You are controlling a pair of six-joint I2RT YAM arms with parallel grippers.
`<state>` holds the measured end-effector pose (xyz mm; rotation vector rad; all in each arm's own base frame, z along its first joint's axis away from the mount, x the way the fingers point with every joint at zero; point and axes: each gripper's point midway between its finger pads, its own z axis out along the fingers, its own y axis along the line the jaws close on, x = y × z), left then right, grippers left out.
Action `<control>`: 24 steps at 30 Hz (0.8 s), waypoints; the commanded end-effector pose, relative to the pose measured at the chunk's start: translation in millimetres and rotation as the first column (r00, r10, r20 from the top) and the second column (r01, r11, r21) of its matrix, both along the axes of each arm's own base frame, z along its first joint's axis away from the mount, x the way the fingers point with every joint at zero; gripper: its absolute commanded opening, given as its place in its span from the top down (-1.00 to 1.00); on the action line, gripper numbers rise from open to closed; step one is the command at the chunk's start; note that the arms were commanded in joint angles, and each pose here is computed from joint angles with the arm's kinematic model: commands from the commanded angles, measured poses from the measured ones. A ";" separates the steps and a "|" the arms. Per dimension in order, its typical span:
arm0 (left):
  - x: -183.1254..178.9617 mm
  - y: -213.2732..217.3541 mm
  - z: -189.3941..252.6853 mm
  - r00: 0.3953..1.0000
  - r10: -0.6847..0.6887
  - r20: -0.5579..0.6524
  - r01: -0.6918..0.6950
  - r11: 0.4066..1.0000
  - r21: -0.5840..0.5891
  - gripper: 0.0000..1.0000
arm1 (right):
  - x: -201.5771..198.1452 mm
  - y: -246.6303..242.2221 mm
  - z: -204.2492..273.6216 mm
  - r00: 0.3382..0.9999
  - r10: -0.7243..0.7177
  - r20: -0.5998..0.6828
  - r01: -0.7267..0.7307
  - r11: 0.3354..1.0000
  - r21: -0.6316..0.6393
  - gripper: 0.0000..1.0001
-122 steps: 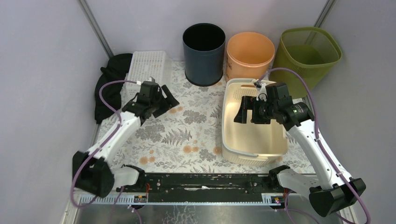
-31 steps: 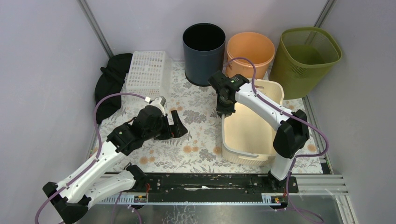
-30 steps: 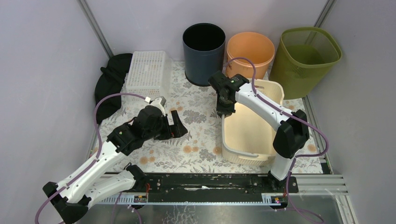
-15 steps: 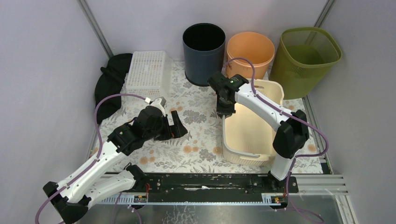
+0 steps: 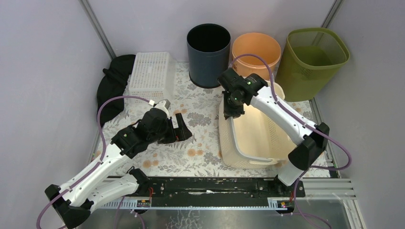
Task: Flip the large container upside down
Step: Turn the container upside down at the center of the board.
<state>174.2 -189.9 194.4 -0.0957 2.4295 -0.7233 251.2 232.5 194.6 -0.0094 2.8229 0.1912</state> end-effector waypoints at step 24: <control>11.0 14.1 55.4 0.988 0.100 0.118 -0.096 0.994 -0.045 -1.00 | -34.9 99.4 179.4 0.942 0.164 0.294 -0.329 0.635 0.699 1.00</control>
